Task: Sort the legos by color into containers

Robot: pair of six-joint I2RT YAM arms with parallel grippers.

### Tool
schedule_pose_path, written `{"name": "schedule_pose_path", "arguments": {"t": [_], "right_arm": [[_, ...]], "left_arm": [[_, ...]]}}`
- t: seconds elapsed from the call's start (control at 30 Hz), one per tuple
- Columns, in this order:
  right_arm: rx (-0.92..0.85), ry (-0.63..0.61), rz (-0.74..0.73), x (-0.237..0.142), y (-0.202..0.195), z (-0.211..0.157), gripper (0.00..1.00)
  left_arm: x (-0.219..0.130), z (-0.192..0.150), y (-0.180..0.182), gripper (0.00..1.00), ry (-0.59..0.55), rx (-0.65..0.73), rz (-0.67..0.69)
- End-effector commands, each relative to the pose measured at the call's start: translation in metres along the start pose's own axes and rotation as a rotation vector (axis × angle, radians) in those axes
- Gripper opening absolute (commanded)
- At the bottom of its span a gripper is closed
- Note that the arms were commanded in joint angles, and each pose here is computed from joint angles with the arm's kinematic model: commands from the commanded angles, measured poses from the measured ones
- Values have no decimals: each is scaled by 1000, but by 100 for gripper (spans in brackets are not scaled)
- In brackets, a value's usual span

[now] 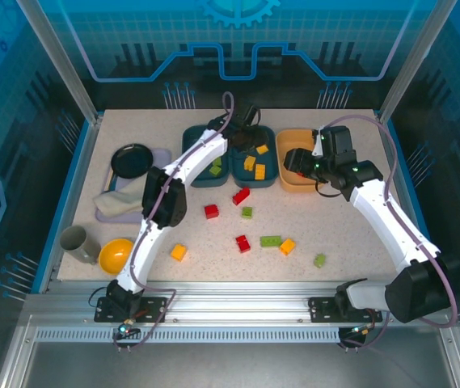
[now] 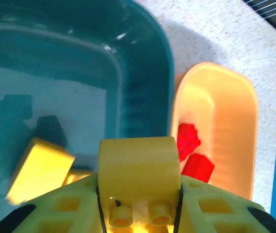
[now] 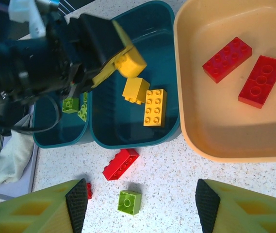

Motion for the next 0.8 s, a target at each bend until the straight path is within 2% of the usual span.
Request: {"name": "schedule_pose_path", "arguments": {"t": [0.0, 0.13, 0.23, 0.4, 0.5, 0.6, 0.7, 0.77], "right_arm": [[35, 0, 12, -8, -3, 1, 63], [39, 8, 10, -11, -5, -5, 63], [38, 12, 3, -13, -8, -8, 63], [21, 34, -31, -16, -14, -14, 63], [-41, 76, -55, -17, -13, -24, 63], [-164, 175, -45, -9, -1, -50, 63], [-344, 314, -41, 5, 16, -93, 64], [-453, 408, -16, 14, 30, -127, 65]], "left_arm": [[16, 12, -10, 33, -10, 5, -80], [37, 12, 2, 35, 4, -46, -85], [42, 10, 3, 44, 17, -49, -94], [25, 16, -5, 63, 10, -48, -99], [-1, 24, -19, 68, -11, -32, -118], [-43, 32, -34, 70, -36, -19, -124], [-93, 28, -27, 70, -48, -36, -54], [-124, 15, -6, 71, -54, -60, 17]]}}
Point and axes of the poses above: each hand's point on the last joint's axis, 136 mm out from that joint toward the fingers, its own x axis out along the fingers, its own y axis along the line the jaws close on, z = x × y, the point moved 1 cm from there along -x, back along the fingers
